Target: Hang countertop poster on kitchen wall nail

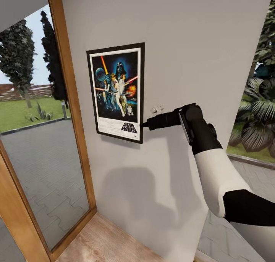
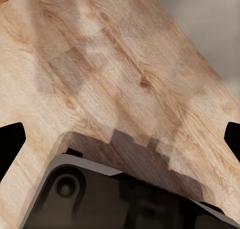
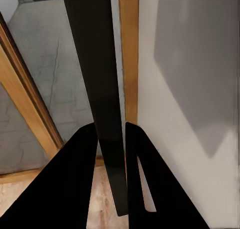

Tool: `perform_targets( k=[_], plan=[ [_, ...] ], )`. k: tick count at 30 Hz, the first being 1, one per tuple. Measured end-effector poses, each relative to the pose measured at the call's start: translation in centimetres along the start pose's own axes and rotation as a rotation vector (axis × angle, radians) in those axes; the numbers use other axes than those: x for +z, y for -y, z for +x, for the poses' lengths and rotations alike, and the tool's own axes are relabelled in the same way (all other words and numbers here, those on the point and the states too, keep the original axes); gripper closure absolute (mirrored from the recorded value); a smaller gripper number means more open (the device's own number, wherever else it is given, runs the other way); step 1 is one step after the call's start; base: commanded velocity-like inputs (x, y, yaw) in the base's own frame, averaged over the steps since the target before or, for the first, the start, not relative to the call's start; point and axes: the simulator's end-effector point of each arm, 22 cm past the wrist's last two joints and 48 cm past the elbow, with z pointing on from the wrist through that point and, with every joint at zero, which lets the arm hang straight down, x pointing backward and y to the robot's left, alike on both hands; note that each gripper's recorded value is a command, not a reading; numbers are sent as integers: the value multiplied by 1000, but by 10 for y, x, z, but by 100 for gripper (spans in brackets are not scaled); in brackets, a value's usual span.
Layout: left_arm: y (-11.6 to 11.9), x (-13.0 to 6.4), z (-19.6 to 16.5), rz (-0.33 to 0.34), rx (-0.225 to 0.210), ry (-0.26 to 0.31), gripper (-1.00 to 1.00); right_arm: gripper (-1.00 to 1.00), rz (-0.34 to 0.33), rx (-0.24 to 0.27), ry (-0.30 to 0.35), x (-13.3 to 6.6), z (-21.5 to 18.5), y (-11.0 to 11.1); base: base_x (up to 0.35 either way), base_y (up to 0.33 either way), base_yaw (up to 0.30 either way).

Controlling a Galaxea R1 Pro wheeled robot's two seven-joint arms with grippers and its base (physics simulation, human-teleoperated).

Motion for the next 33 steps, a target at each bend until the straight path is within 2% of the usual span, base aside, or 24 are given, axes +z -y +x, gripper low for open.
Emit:
perform_targets(
  k=[6,21,25,30,33],
  plan=[
    [-1,0,-1,-1,2,2,-100,100,31,-14,16,-4,-6,2,0,0,0],
    [-2,0,-1,-2,2,2,-100,100,34,-14,17,-5,-6,2,4,3,0],
    [-2,0,-1,-3,2,3,-100,100,32,21,11,-3,1,10,127,112,0],
    [-2,0,-1,-3,1,2,-100,100,28,46,66,-9,-3,24,162,142,0],
    [5,0,-4,11,0,13,-100,100,16,75,42,-4,12,25,0,0,0]
  ],
)
